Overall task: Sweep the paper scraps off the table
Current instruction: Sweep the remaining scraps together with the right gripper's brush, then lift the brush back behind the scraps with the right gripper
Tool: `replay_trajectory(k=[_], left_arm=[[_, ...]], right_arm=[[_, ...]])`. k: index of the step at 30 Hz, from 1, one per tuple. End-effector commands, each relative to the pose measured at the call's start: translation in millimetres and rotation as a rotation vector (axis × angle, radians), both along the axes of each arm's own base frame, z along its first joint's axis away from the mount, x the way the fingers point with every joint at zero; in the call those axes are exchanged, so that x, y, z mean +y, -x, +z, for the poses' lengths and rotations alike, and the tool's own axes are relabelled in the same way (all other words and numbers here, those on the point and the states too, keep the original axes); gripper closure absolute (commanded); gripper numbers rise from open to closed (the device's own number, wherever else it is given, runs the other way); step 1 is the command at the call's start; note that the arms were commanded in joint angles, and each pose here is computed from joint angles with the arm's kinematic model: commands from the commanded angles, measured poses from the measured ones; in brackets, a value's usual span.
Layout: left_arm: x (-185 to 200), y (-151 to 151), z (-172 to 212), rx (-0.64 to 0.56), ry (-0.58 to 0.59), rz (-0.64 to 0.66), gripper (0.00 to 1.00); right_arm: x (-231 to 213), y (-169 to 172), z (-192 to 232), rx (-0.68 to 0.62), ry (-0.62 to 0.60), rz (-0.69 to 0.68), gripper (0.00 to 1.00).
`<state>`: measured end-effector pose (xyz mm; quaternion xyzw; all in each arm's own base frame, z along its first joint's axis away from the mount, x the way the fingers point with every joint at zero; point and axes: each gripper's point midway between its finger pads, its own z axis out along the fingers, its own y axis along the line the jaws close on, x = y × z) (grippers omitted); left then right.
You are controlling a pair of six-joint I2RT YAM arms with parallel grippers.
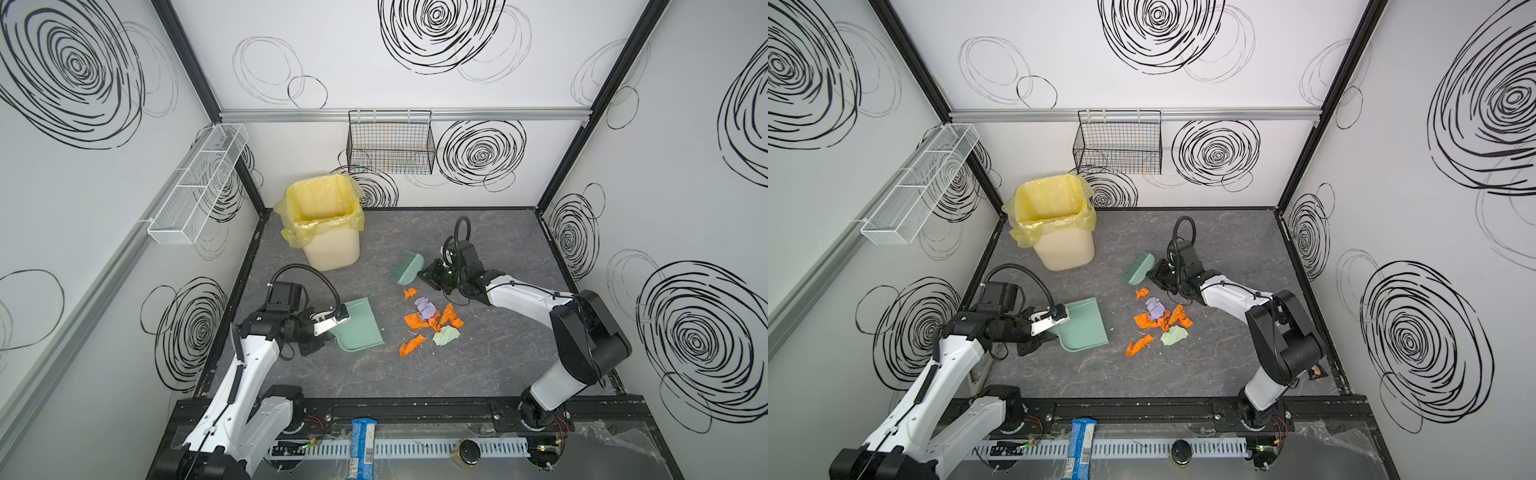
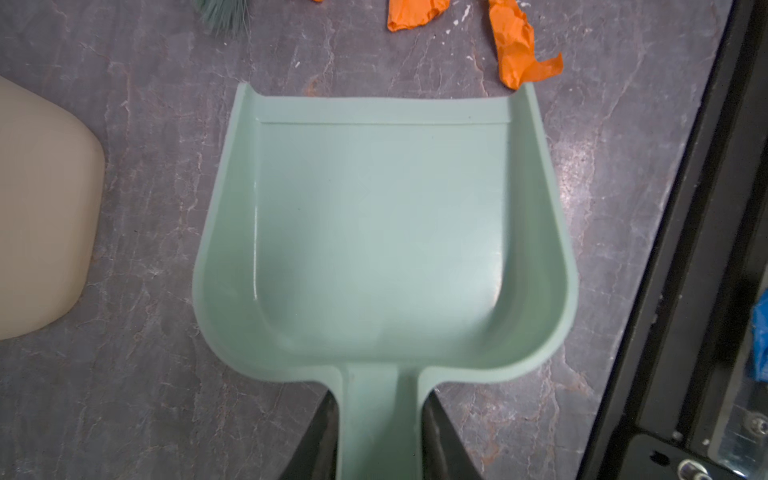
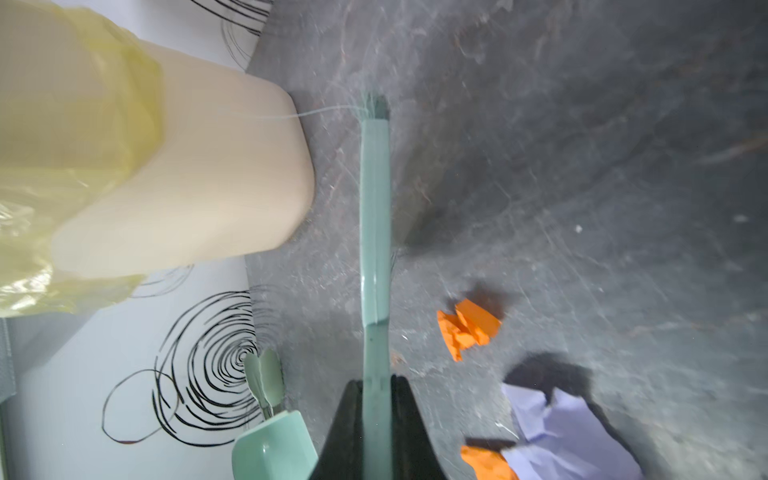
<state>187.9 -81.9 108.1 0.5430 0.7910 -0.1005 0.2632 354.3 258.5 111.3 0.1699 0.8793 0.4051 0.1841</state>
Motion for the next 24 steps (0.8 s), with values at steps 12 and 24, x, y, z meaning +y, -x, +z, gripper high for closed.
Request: replay_trajectory(k=[12, 24], left_arm=[[-10, 40, -47, 0.092, -0.057, -0.128, 1.00], [-36, 26, -54, 0.131, -0.124, -0.136, 1.00]], right_arm=[[-80, 24, 56, -0.142, 0.245, 0.065, 1.00], [-184, 9, 79, -0.087, 1.193, 0.153, 1.00]])
